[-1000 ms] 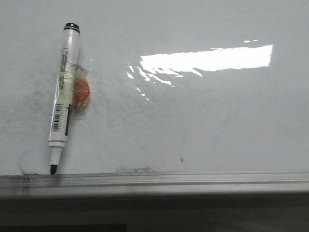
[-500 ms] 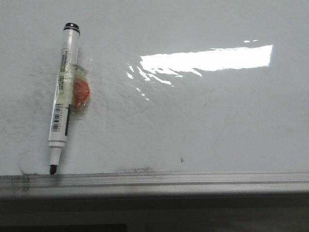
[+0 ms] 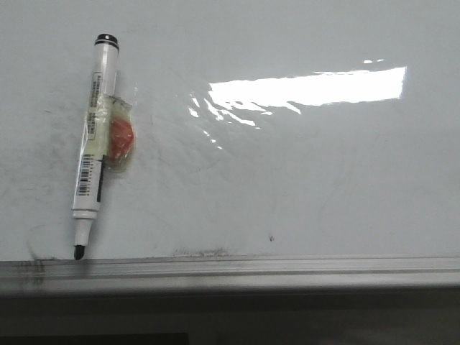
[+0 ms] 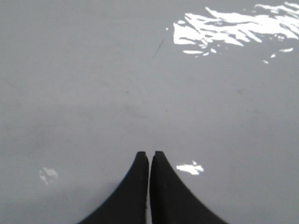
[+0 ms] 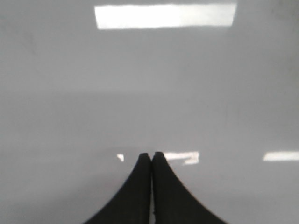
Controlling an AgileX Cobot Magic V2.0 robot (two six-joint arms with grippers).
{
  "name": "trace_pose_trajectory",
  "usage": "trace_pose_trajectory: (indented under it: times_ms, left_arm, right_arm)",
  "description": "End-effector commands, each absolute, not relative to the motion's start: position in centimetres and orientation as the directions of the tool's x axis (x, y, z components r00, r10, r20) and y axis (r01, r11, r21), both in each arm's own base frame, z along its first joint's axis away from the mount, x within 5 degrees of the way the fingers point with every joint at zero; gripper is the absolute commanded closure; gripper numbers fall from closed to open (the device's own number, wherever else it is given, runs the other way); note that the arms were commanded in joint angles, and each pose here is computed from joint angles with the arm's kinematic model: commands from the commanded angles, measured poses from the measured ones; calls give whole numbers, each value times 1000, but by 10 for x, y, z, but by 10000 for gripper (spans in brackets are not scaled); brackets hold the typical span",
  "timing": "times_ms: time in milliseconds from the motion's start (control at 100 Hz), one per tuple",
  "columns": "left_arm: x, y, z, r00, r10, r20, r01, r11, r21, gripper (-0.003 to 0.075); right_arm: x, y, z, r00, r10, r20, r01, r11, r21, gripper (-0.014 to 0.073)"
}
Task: Write number 9 on whiteboard
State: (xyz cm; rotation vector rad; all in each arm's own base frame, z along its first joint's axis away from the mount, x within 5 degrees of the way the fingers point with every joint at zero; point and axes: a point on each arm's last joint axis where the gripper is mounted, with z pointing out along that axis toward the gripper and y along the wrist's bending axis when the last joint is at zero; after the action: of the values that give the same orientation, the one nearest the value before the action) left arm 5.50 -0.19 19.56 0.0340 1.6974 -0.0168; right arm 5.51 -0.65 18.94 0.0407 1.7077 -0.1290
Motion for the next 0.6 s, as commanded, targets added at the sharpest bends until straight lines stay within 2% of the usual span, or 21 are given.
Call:
trace_pose_trajectory:
  times_ms: [0, 110, 330, 590]
  left_arm:
    - [55, -2, 195, -5, -5, -1000, 28, 1000, -5, 741]
    - [55, -1, 202, 71, -7, -997, 26, 1000, -5, 741]
    - [55, -1, 203, 73, -9, -997, 26, 1000, -7, 741]
    - [52, -1, 219, 128, -135, -983, 42, 991, -131, 741]
  right_arm:
    - [55, -6, 202, 25, -77, -997, 110, 991, -74, 659]
    - [54, -6, 207, 96, -15, -995, 105, 994, -5, 658]
    - [50, -6, 227, 312, -33, -950, 109, 994, 1, 658]
    - [52, -5, 220, 206, -2, -979, 91, 996, 17, 658]
